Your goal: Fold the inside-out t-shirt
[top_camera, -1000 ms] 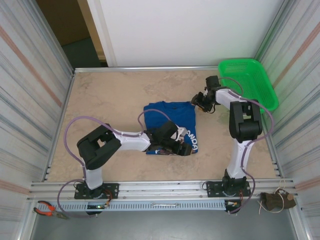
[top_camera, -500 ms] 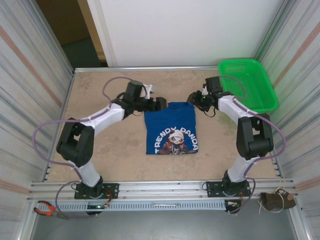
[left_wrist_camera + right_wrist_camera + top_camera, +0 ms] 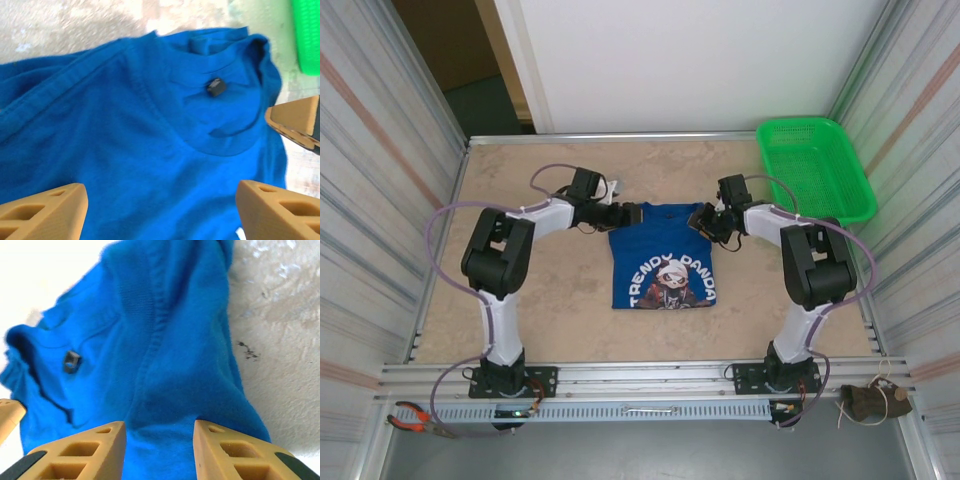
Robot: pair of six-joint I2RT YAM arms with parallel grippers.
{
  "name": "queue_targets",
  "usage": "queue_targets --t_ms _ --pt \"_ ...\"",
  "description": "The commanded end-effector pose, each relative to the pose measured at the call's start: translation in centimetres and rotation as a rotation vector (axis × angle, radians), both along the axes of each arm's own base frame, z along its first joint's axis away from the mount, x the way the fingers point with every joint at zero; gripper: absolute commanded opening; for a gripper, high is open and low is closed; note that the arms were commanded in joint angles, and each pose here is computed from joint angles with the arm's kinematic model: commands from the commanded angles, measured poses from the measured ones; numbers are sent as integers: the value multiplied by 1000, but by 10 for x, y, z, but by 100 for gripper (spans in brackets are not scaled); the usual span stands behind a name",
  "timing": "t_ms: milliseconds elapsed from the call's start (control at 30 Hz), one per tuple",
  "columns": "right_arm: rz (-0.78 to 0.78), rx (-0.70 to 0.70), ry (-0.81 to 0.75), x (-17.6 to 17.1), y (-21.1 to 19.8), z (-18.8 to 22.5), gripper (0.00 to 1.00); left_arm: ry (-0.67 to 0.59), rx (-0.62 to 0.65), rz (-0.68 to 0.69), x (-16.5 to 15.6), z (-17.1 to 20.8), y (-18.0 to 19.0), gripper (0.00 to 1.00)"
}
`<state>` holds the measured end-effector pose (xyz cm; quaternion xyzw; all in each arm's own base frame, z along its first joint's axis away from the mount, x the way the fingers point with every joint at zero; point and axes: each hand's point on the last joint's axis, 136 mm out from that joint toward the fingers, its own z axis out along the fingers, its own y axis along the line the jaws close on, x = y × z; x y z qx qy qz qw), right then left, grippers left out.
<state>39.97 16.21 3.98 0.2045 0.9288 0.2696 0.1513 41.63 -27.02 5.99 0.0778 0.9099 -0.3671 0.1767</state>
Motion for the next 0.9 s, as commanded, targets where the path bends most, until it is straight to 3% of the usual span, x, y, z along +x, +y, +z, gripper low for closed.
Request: queue_targets --t_ms 0,133,233,367,467,500,533,567,733,867 --pt "-25 -13 14 2 -3 -11 39 -69 3 7 21 8 2 78" --pt "-4 -7 -19 6 -2 8 40 -97 -16 14 30 25 2 78" --pt "18 -10 -92 10 -3 41 43 -166 -37 13 32 60 3 79" --pt "38 -123 -170 10 -21 77 62 -231 -34 53 30 97 23 80" --pt "43 -227 -186 10 -39 84 80 -227 -22 115 28 103 49 88" --pt "44 -231 -182 11 -43 83 83 -215 -25 136 28 101 57 89" --pt "43 -223 -177 12 -46 81 88 -199 -30 154 28 98 66 98" --pt "40 -207 -167 14 -49 78 90 -177 -39 167 28 94 72 99" --pt "62 -124 -122 25 -48 55 91 -88 -72 150 28 69 79 99" --pt "106 -65 -95 30 -36 37 86 -3 -113 111 29 45 70 99"
